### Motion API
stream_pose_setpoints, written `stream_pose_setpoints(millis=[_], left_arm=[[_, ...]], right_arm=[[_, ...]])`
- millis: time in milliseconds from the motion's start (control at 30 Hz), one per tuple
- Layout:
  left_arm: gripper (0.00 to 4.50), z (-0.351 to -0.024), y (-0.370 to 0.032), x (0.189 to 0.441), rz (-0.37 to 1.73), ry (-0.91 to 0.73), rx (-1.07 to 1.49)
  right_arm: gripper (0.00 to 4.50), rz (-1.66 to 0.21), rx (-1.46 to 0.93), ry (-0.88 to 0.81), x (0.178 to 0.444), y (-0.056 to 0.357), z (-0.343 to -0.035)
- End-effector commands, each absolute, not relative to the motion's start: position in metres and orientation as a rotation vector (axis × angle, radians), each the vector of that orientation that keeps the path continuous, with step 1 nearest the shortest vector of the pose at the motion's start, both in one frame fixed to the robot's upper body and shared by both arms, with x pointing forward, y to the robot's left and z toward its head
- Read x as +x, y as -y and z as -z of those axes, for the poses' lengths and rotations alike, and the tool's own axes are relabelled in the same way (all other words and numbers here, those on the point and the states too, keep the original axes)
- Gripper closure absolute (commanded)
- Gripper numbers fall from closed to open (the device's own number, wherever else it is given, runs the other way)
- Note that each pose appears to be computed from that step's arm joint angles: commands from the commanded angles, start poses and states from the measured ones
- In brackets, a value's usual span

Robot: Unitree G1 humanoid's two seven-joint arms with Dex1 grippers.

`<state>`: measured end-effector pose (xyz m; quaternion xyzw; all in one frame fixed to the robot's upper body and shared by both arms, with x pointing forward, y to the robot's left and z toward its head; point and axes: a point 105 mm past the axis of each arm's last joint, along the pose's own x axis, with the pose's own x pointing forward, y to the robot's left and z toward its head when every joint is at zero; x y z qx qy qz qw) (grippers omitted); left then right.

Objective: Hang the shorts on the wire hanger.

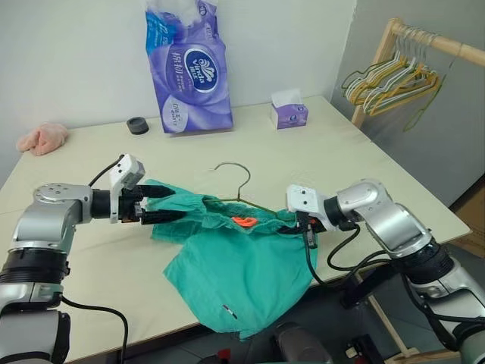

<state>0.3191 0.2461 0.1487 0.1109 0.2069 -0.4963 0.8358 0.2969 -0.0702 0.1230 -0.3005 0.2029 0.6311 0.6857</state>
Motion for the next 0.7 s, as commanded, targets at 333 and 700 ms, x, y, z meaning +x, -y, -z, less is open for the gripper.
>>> stream_pose_setpoints(millis=[333,700], left_arm=[[0.05,-0.147,-0.223,0.321,1.135,-0.351,0.389],[0.05,-0.192,-0.235,0.333,1.010,-0.244,-0.018]], right_arm=[[4.50,-1.430,-0.544,-0.497,0.288,0.086,-0.153],[4.50,-1.289,-0.535,-0.528,0.305,0.110,-0.147]])
